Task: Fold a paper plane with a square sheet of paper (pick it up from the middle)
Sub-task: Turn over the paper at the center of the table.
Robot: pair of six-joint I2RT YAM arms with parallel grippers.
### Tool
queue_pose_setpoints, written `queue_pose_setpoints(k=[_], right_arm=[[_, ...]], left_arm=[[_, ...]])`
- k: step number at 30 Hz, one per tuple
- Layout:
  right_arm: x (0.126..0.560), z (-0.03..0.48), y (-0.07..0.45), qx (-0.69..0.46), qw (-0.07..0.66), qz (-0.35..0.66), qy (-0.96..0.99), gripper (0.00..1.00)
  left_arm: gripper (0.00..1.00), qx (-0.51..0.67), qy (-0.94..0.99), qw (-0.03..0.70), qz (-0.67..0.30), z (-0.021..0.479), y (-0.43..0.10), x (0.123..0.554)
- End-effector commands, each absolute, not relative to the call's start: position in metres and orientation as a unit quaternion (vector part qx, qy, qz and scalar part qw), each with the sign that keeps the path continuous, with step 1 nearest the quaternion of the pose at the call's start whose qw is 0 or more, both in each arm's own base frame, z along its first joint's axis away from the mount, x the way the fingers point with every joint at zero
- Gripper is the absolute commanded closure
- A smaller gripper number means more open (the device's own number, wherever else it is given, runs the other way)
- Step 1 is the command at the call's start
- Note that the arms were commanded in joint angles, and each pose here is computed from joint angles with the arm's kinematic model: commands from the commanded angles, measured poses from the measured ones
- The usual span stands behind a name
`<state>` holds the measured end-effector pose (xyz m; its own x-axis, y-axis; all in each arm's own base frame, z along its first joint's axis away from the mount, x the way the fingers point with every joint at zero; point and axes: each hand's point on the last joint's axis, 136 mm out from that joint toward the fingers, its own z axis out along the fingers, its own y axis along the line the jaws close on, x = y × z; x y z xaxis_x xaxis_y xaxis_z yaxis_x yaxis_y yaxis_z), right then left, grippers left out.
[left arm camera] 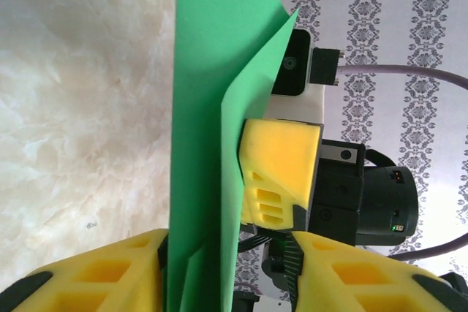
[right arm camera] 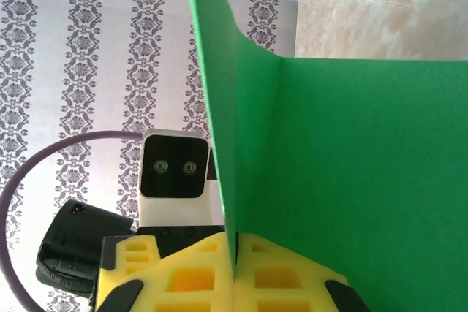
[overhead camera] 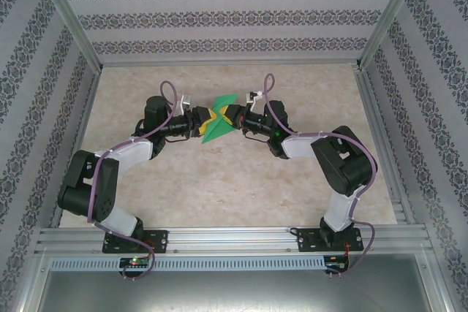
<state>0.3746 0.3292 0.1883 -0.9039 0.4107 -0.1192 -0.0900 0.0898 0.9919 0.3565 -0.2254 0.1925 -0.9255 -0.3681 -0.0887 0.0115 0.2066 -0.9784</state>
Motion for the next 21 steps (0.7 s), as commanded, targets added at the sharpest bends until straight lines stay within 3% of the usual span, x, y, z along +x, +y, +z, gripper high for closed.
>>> queue_pose_setpoints(k=[1, 5, 8, 15, 21], right_arm=[[0.375, 0.203, 0.337, 0.089, 0.19, 0.684, 0.699, 0.97], [0.375, 0.198, 0.335, 0.09, 0.188, 0.677, 0.706, 0.91], [0.375, 0.191, 0.328, 0.092, 0.182, 0.66, 0.723, 0.77], [0.372, 0.155, 0.276, 0.111, 0.245, 0.523, 0.809, 0.41], [0.367, 0.149, 0.226, 0.12, 0.323, 0.384, 0.857, 0.14]], left_arm=[[0.63, -0.099, 0.764, 0.164, -0.616, 0.193, -0.228, 0.356], [0.78, -0.092, 0.783, 0.165, -0.593, 0.187, -0.226, 0.354], [0.88, -0.077, 0.803, 0.166, -0.568, 0.183, -0.223, 0.349], [0.94, -0.067, 0.905, 0.158, -0.39, 0.153, -0.185, 0.33], [0.94, -0.042, 0.974, 0.175, -0.139, 0.144, -0.128, 0.315]])
